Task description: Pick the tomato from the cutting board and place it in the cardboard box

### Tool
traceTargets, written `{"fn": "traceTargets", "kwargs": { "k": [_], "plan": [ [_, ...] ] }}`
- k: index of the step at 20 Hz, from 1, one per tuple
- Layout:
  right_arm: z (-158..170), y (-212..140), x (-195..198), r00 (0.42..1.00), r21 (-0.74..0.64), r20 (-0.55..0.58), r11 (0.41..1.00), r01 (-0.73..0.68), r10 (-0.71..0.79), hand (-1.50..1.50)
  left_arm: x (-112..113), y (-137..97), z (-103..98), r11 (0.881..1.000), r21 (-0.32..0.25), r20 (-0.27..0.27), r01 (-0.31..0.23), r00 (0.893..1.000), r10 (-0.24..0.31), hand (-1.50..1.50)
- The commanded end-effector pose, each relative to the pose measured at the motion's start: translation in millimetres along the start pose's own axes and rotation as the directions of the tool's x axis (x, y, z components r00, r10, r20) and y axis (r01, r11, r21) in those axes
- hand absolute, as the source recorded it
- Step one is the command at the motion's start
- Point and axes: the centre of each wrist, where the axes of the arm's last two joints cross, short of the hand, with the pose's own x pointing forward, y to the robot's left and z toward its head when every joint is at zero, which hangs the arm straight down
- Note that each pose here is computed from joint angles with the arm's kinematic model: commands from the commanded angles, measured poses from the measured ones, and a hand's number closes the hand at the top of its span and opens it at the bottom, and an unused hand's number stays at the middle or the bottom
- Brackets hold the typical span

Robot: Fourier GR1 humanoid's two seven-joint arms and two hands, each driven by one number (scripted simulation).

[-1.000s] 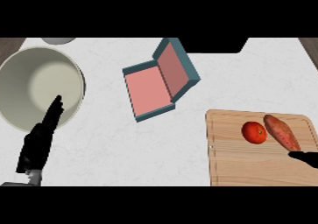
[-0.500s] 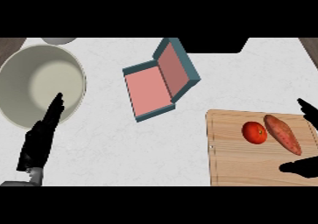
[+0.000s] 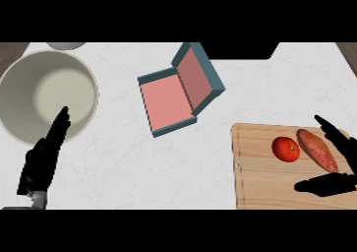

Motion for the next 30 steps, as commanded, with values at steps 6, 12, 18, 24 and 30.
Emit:
{"fn": "traceTargets", "kwargs": {
  "k": [6,12,18,24,30],
  "plan": [
    [-12,15,-6,0.999,0.024,-0.039,1.000,-0.005,0.006,-1.50,-6,1,-13,1.000,-0.004,0.000,0.015,1.000,-0.015,0.00],
    [-9,19,-7,1.000,0.000,-0.025,1.000,-0.011,0.011,-1.50,-4,12,-3,1.000,0.012,0.018,-0.004,1.000,0.004,0.00],
    [-35,25,-16,0.999,-0.005,-0.040,1.000,0.015,-0.015,-1.50,3,2,7,1.000,-0.002,0.016,0.000,1.000,0.000,0.00],
    [-19,48,-25,1.000,-0.006,-0.016,1.000,0.024,-0.024,-1.50,-1,3,-8,1.000,-0.004,-0.008,0.013,1.000,-0.013,0.00],
    [-27,38,-12,0.999,0.023,-0.043,1.000,-0.011,0.012,-1.50,9,1,6,1.000,0.002,-0.007,0.006,1.000,-0.006,0.00]
  ]
}}
